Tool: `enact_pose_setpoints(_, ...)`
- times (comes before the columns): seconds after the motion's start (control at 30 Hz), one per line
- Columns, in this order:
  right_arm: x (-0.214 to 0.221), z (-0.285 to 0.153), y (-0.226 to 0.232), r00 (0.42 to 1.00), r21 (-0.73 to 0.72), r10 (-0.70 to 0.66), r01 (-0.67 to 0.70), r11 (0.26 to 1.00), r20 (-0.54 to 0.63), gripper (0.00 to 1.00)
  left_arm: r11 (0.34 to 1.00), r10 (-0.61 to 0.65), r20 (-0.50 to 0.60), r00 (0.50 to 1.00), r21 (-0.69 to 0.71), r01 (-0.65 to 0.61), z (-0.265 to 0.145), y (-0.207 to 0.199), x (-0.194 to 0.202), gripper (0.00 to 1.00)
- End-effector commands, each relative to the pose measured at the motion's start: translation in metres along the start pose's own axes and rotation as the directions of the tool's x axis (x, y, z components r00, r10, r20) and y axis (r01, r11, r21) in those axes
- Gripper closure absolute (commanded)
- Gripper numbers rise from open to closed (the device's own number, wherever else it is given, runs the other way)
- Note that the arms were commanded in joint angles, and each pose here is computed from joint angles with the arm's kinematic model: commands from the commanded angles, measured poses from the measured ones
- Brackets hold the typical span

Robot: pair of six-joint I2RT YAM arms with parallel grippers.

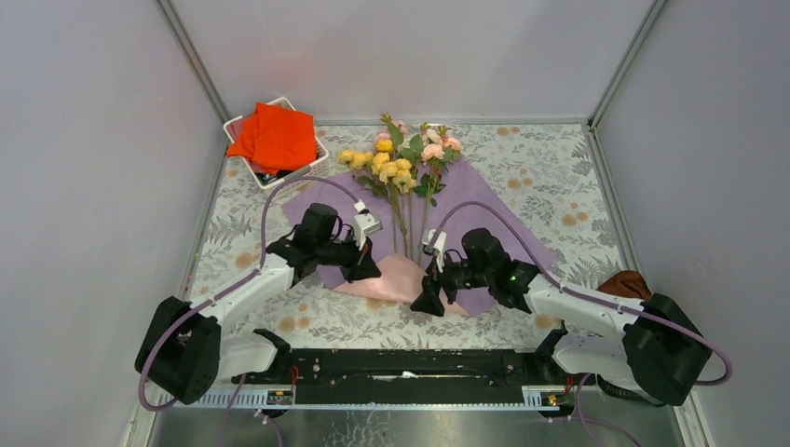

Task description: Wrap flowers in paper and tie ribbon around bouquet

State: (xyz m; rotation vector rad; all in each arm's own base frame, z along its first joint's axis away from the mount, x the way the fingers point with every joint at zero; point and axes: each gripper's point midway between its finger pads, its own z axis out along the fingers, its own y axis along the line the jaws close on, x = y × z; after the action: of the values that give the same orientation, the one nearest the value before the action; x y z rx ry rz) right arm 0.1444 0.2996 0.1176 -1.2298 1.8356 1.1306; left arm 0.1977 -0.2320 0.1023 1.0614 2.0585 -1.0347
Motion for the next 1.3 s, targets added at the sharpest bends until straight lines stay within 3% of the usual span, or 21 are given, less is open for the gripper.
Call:
enact_pose_setpoints(0.0,0.014,-0.002,-0.023,0.988,0.159,0.144,-0.151,0.976,0.055,0.18,0.999,-0.039,0.081,0.996,0.021,0.037,0.004,-0.002,-0.018,1.0)
enact_pose_setpoints(0.13,0.011,-0.005,-0.048,0.991,0.278,0.111,-0.126,0.952,0.068,0.17,0.997,-0.078,0.095,0.992,-0.01,0.079,0.005,0.012,-0.022,1.0)
enact_pose_setpoints(0.3,0.016,-0.008,-0.056,0.985,0.28,0.152,-0.169,0.945,0.08,0.23,0.982,-0.148,0.113,0.982,-0.1,0.16,0.007,0.035,-0.025,1.0)
enact_pose_setpoints(0.8,0.048,-0.011,-0.091,0.9,0.287,0.432,-0.429,0.856,0.056,1.0,0.926,-0.269,0.157,0.95,-0.23,0.3,0.006,0.068,-0.02,1.0)
enact_pose_setpoints(0.9,0.047,-0.01,-0.101,0.881,0.304,0.47,-0.465,0.832,0.059,1.0,0.915,-0.268,0.172,0.948,-0.264,0.306,0.004,0.075,-0.022,1.0)
enact_pose_setpoints(0.93,0.047,-0.01,-0.103,0.876,0.308,0.479,-0.472,0.826,0.059,1.0,0.911,-0.263,0.174,0.949,-0.279,0.303,0.002,0.077,-0.023,0.88)
enact_pose_setpoints(1.0,0.045,-0.01,-0.106,0.872,0.318,0.487,-0.478,0.819,0.055,1.0,0.912,-0.231,0.161,0.959,-0.309,0.272,-0.002,0.081,-0.025,0.49)
enact_pose_setpoints(1.07,0.045,-0.01,-0.11,0.869,0.337,0.491,-0.479,0.811,0.055,1.0,0.921,-0.165,0.117,0.979,-0.338,0.195,-0.01,0.082,-0.027,0.3)
enact_pose_setpoints(1.13,0.046,-0.012,-0.113,0.864,0.358,0.499,-0.485,0.798,0.06,1.0,0.922,-0.064,0.05,0.997,-0.379,0.078,-0.024,0.083,-0.033,0.22)
enact_pose_setpoints(1.27,0.047,-0.012,-0.122,0.855,0.395,0.513,-0.497,0.773,0.074,1.0,0.891,0.046,-0.148,0.988,-0.442,-0.107,-0.065,0.081,-0.036,0.21)
